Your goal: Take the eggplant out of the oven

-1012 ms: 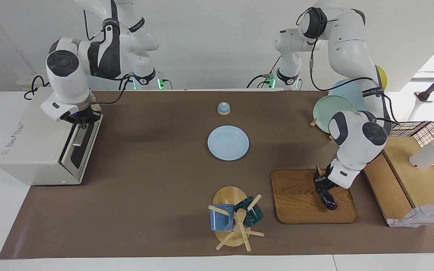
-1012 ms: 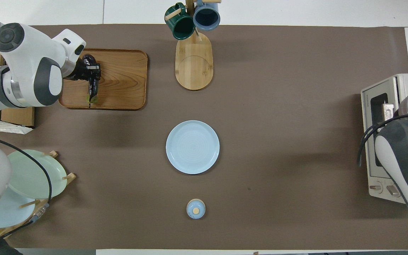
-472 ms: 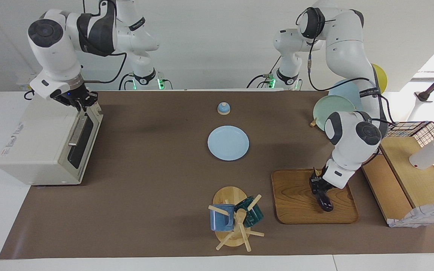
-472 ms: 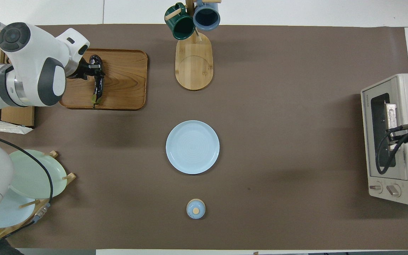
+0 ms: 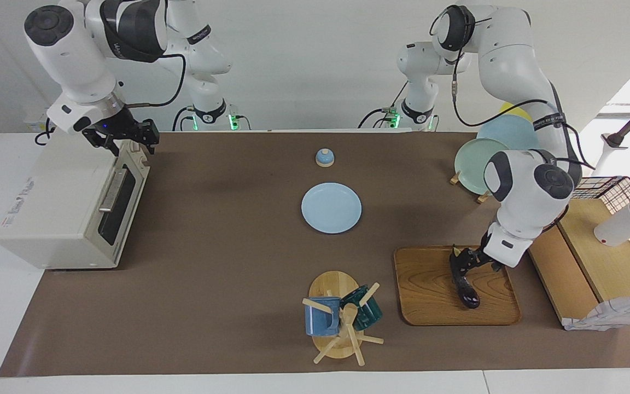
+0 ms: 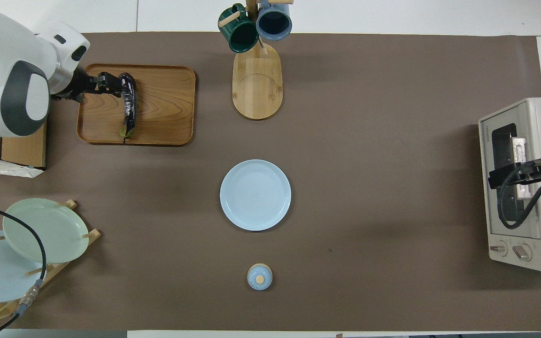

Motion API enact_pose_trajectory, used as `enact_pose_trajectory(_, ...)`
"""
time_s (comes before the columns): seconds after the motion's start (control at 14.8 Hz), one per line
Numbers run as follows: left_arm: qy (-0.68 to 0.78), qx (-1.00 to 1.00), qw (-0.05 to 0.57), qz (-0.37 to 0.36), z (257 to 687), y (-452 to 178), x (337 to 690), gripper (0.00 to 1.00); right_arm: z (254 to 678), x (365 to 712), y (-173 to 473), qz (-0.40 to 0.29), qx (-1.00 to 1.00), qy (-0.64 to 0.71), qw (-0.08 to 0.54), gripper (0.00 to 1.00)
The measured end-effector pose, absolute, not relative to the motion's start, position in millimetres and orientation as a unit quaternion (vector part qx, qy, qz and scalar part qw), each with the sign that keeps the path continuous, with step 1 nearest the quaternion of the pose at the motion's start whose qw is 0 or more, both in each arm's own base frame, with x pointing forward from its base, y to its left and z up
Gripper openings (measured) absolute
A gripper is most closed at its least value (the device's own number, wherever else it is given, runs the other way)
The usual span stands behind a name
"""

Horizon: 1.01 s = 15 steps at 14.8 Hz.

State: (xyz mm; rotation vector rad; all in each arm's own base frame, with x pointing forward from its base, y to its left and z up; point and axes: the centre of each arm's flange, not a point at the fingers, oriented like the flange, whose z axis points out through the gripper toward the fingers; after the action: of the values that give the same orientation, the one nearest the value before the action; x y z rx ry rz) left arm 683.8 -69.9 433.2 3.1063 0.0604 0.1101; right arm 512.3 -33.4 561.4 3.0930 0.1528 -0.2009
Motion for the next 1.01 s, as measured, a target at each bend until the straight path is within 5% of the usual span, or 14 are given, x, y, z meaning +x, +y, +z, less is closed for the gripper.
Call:
enact_pose_trajectory(0.54, 0.027, 1.000, 0.004, 0.006, 606, -52, 583, 1.00, 570, 535, -5, -0.074, 0.996, 0.051, 0.019, 1.00)
enact_pose_trajectory(1.01, 0.021, 0.999, -0.006, -0.045, 610, -55, 527, 1.00, 570, 535, -12, -0.077, 0.996, 0.045, 0.018, 1.00)
